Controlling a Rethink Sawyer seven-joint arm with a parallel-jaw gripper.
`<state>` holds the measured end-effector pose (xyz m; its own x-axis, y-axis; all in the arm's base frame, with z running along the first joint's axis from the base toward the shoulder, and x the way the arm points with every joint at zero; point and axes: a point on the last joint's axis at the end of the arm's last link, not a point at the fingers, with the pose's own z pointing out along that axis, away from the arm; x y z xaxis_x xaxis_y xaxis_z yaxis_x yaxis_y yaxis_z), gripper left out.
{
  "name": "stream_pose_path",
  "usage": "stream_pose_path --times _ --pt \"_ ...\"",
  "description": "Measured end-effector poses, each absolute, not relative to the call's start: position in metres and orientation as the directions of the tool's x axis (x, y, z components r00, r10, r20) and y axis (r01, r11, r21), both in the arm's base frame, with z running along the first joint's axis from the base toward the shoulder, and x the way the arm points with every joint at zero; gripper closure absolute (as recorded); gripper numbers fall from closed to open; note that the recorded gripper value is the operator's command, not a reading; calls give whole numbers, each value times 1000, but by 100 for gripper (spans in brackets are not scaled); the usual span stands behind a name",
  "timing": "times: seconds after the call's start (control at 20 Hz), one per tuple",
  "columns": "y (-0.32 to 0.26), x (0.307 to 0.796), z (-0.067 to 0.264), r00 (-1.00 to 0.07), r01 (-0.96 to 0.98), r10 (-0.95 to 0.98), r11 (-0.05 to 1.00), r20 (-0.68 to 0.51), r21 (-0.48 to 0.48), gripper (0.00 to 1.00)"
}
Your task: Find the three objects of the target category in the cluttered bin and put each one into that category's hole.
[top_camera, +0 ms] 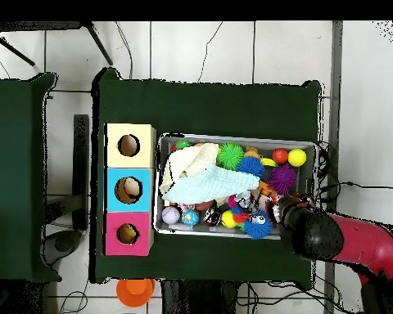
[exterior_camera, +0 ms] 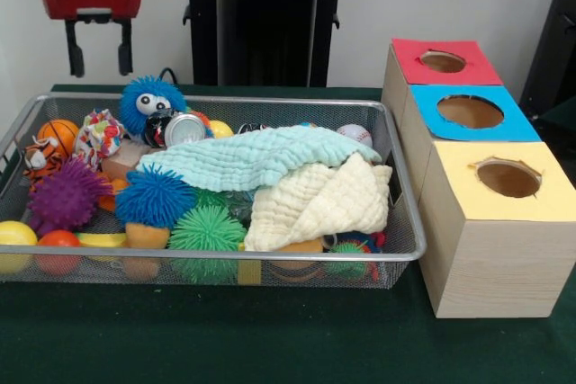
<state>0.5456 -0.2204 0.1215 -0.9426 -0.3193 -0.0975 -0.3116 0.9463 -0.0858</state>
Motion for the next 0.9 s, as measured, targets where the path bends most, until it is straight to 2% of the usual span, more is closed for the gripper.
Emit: stream_pose_path --times 0.45,0.9 --pt "-230 592 118 -895 -431 -437 899 -94 -74 0" --pt "-258 622 116 -705 -709 -708 701 46 -81 0"
